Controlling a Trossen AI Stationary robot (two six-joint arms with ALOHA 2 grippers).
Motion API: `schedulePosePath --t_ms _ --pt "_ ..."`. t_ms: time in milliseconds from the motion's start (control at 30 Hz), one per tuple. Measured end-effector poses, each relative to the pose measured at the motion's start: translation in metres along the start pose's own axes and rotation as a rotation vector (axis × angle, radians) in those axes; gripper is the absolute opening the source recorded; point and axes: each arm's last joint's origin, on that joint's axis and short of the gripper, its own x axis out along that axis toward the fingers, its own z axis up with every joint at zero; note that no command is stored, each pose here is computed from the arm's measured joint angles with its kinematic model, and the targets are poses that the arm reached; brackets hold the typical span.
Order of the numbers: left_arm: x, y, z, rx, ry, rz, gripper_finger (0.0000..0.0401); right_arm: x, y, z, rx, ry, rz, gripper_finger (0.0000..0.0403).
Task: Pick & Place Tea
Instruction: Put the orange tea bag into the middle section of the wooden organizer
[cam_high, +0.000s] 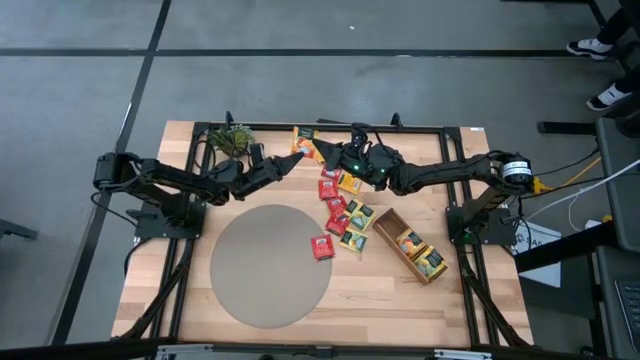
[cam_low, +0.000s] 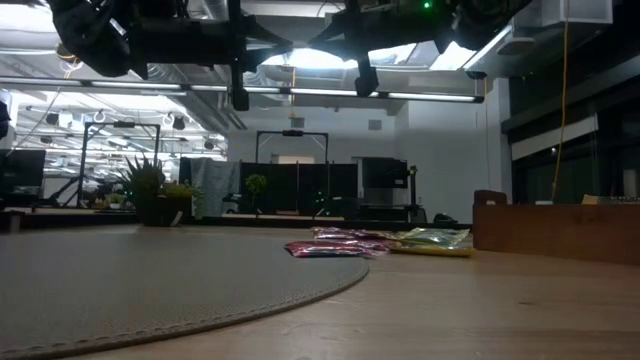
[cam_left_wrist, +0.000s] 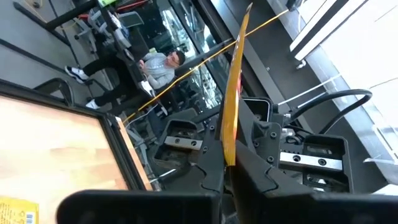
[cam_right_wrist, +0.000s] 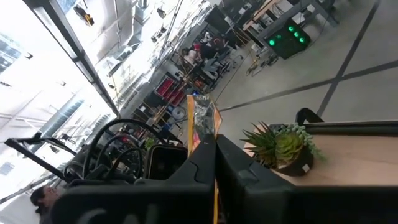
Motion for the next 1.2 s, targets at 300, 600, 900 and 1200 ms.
schedulePosePath --t_ms 300,600,900,1200 --pt "-0.001 -0.001 -0.001 0.030 0.066 -0.017 0.0006 0.000 0.000 -0.005 -0.107 0.209 0.136 0.0052" --pt "-0.014 -0.006 0.002 0.064 0.295 0.048 0.0005 -0.012 -0.005 -0.007 -0.160 0.451 0.088 0.0069" --pt "-0.038 -0.016 0.011 0.059 0.553 0.093 0.0004 -0.031 0.000 0.005 -0.205 0.581 0.053 0.0070" --pt "-0.048 -0.009 0.003 0.004 0.822 0.121 0.0004 -0.032 0.001 -0.002 -0.134 0.744 0.163 0.0070"
